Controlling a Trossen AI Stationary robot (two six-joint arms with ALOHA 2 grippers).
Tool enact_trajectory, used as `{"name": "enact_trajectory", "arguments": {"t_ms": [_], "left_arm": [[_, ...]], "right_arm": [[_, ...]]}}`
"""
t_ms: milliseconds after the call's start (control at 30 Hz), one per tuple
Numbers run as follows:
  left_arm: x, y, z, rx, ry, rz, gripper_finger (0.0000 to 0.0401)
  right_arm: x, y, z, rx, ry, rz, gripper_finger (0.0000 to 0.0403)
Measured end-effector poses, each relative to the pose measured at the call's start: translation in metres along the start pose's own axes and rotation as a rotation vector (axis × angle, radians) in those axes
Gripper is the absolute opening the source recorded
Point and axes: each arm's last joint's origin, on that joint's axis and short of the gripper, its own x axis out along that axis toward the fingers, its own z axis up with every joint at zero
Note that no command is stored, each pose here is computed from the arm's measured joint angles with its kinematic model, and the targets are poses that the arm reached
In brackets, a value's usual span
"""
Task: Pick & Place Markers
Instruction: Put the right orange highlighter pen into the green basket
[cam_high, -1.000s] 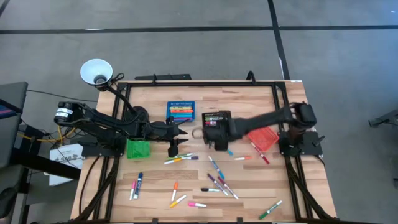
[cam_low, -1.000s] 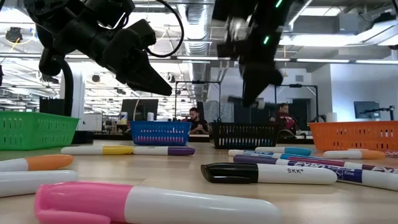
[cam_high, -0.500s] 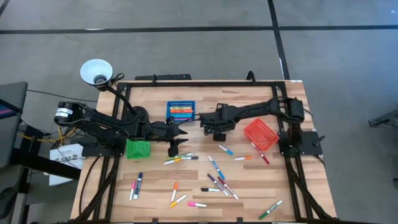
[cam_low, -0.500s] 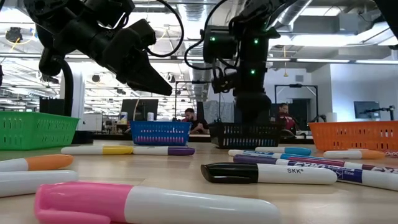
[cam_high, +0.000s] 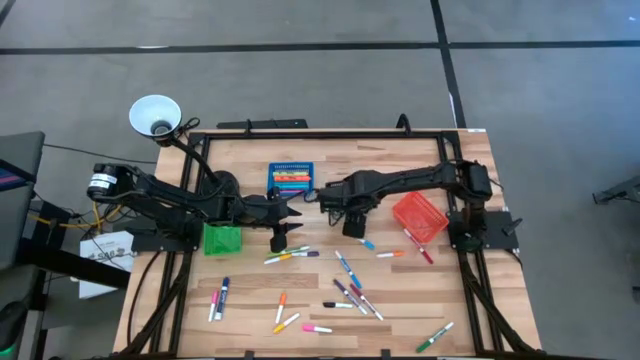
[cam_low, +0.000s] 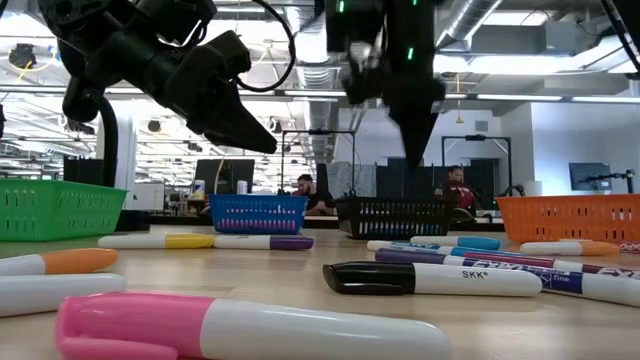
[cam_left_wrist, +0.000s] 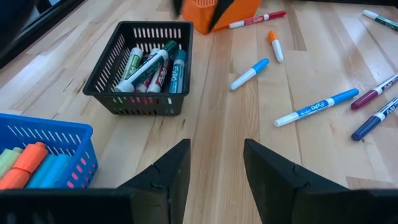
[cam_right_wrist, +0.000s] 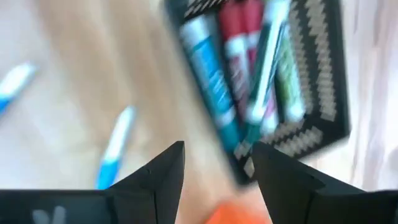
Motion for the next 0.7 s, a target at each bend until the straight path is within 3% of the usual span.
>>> {"name": "enact_trajectory", "arguments": {"t_ms": [133, 267, 367, 467, 567, 700], "left_arm": [[0.0, 0.0, 0.0, -0.005, 0.0, 0.0, 0.0144], [0.0, -0.002, 0.0, -0.029, 0.001, -0.009, 0.0144], [-0.001, -0.005, -0.002, -0.023, 0.006, -0.017, 0.0144], [-0.002, -0.005, -0.007, -0.021, 0.02, -0.02, 0.0144], [-0.002, -0.005, -0.01, -0.022, 0.024, -0.018, 0.0144], [-0.002, -0.005, -0.014, -0.045, 0.037, -0.017, 0.0144]], "right_arm": [[-0.032, 0.016, -0.011, 0.036, 0.019, -0.028, 0.0181], [-0.061, 0.035, -0.035, 0.04, -0.095, -0.077, 0.0177], [-0.082, 0.05, -0.063, 0.026, -0.184, -0.046, 0.0173], [-0.095, 0.062, -0.09, 0.006, -0.361, 0.042, 0.0167], [-0.088, 0.072, -0.116, -0.013, -0.553, 0.132, 0.0159], [-0.051, 0.086, -0.146, 0.018, -0.714, 0.243, 0.0152]]}}
